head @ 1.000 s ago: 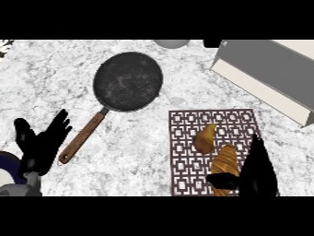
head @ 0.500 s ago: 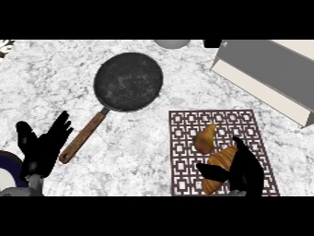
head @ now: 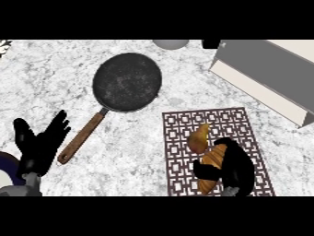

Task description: Pick the croissant from the placemat and place it in the tiered shelf

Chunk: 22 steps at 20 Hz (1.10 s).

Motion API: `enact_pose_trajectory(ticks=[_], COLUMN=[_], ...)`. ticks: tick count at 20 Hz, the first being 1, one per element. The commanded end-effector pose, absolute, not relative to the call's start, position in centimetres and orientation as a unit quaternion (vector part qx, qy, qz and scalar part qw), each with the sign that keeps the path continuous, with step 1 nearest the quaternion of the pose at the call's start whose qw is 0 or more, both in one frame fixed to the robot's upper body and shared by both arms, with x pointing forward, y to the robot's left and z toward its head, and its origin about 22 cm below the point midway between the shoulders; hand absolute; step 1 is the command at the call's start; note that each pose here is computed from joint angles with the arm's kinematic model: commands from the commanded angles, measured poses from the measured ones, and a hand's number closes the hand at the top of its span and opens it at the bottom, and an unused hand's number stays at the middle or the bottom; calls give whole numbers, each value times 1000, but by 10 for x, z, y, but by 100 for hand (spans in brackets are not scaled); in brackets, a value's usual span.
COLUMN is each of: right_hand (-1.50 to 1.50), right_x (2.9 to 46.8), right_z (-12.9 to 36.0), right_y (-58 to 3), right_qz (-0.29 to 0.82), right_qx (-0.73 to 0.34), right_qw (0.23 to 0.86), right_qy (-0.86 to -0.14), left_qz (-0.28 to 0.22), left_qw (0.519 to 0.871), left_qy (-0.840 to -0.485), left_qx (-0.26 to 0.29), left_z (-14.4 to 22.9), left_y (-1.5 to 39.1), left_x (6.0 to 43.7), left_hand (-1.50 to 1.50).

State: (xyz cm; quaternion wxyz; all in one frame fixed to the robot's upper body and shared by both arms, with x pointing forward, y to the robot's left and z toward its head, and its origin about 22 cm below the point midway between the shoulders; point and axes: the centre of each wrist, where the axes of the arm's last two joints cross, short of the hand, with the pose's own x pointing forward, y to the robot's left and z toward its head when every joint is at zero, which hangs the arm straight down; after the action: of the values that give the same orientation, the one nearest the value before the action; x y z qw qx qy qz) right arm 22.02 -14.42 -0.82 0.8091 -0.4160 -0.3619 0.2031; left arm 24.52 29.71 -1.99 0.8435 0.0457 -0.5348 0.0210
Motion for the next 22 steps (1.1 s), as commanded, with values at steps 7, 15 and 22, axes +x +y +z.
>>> enact_pose_trajectory(ticks=[7,15,22], right_hand=[150,150,150], right_x=[315,343,331], right_z=[34,147,238], right_y=[-99,-55,-46], right_qz=[222,150,90], right_qx=[-396,-449,-525], right_qw=[789,698,649], right_qy=[-414,-538,-543], left_qz=[9,20,26], left_qw=[846,850,852], left_qy=[-533,-525,-522], left_qx=[31,40,40], left_z=[-35,-25,-33], left_y=[280,295,288], left_x=[250,247,245], left_hand=[0,0,0])
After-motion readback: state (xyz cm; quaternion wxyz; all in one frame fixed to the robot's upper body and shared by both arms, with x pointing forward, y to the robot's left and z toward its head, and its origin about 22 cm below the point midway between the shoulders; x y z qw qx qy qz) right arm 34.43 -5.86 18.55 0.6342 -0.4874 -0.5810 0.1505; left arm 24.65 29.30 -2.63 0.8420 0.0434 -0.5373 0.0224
